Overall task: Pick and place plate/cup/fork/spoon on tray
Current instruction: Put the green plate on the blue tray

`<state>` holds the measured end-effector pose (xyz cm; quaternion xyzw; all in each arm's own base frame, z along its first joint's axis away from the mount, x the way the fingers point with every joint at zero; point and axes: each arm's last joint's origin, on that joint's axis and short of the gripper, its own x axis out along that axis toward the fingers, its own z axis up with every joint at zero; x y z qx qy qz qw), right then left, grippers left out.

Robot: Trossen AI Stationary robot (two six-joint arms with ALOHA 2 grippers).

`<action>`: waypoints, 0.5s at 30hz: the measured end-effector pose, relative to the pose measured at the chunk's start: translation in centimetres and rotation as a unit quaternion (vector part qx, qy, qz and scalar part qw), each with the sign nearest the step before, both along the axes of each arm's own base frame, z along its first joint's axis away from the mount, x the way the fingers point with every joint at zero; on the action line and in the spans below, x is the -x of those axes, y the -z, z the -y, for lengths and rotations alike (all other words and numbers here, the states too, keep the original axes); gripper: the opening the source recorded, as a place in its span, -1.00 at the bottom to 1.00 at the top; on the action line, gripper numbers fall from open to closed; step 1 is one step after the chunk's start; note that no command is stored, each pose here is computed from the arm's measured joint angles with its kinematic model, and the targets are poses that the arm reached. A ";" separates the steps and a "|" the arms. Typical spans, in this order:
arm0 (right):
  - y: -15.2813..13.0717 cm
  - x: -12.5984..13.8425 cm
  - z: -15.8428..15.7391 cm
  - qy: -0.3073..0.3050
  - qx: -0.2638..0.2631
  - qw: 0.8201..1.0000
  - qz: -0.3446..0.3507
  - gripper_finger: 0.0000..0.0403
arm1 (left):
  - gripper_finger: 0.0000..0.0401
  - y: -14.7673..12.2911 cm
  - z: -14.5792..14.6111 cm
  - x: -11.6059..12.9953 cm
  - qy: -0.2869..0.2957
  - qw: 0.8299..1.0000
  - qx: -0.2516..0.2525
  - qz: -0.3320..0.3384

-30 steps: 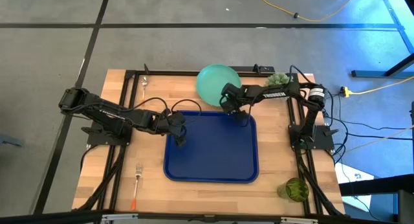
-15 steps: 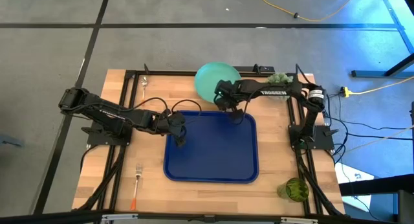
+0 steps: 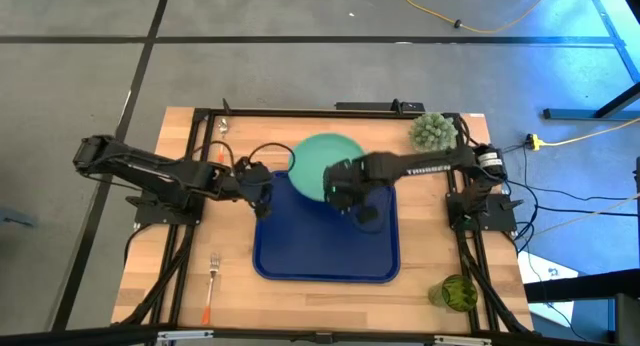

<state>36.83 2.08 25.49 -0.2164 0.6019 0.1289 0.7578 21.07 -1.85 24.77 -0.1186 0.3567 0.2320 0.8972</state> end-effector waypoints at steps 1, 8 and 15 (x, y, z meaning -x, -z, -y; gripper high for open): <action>-0.3 -0.1 -0.9 0.004 -0.007 1.000 0.007 -0.96 | -1.00 -0.3 0.0 0.3 0.007 1.000 -0.004 0.002; -0.5 0.5 -6.7 0.033 -0.053 0.998 0.029 -0.96 | -1.00 -1.8 0.3 1.7 0.042 0.998 -0.022 0.033; 1.2 0.1 -10.1 0.045 -0.075 0.996 0.033 -0.96 | -1.00 -2.2 0.8 2.0 0.058 0.997 -0.023 0.043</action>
